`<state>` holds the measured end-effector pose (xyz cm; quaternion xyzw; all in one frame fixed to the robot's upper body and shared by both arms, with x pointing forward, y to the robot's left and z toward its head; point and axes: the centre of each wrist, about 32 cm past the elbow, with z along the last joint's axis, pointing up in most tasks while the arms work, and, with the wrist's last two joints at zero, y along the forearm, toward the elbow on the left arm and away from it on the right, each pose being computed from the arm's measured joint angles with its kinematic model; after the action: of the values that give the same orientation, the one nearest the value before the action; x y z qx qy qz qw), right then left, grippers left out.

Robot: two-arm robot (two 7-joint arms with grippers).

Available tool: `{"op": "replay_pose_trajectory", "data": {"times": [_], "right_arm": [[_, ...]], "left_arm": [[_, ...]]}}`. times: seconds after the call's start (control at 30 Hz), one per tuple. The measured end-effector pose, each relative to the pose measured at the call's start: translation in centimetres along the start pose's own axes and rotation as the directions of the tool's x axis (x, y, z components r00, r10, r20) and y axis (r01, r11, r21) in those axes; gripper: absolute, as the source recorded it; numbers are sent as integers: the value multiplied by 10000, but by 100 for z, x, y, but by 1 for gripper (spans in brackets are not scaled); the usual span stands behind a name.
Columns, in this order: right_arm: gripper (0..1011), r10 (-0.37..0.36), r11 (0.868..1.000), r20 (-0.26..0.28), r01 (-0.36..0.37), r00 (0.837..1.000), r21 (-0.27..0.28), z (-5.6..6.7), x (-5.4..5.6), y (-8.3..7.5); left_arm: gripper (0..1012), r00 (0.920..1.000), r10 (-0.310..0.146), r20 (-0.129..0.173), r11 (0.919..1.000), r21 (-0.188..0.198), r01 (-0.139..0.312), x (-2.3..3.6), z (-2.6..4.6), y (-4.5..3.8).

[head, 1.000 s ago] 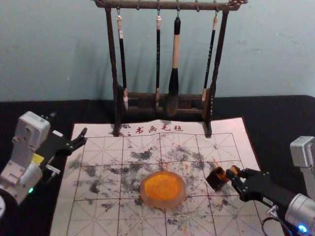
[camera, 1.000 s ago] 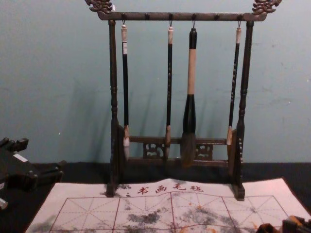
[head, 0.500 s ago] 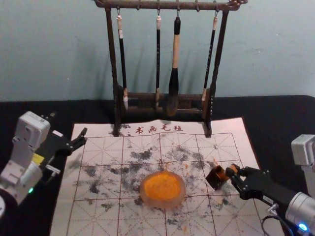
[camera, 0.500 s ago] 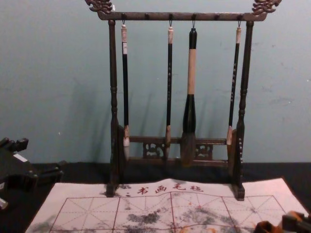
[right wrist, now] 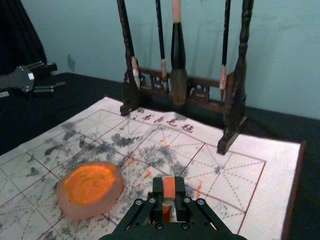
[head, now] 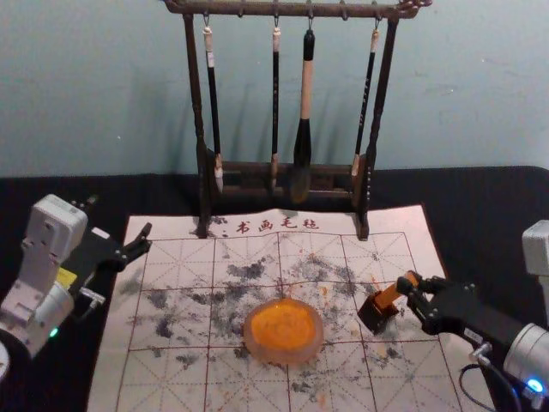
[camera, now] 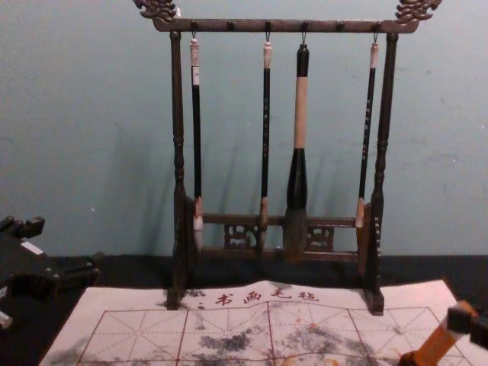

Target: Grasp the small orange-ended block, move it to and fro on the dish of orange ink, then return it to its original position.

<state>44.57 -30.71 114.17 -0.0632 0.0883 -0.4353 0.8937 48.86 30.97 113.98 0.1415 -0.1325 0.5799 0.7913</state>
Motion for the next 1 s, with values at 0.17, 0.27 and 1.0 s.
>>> {"op": "replay_pose_trajectory", "data": {"times": [0.17, 0.27, 1.0], "right_arm": [[107, -107, 9996, 186, 102, 9998, 266, 109, 23, -51], [108, -164, 9989, 324, 149, 9993, 453, 178, 37, -89], [107, 887, 9908, 1760, -1049, 9804, 854, 490, 112, 218]], "left_arm": [[1001, 10000, 0, 0, 10000, 0, 0, 0, 0, 0], [1001, 10000, 0, 0, 10000, 1, 0, 0, 0, 0], [1001, 10000, 0, 0, 10000, 1, 0, 0, 0, 0]]}}
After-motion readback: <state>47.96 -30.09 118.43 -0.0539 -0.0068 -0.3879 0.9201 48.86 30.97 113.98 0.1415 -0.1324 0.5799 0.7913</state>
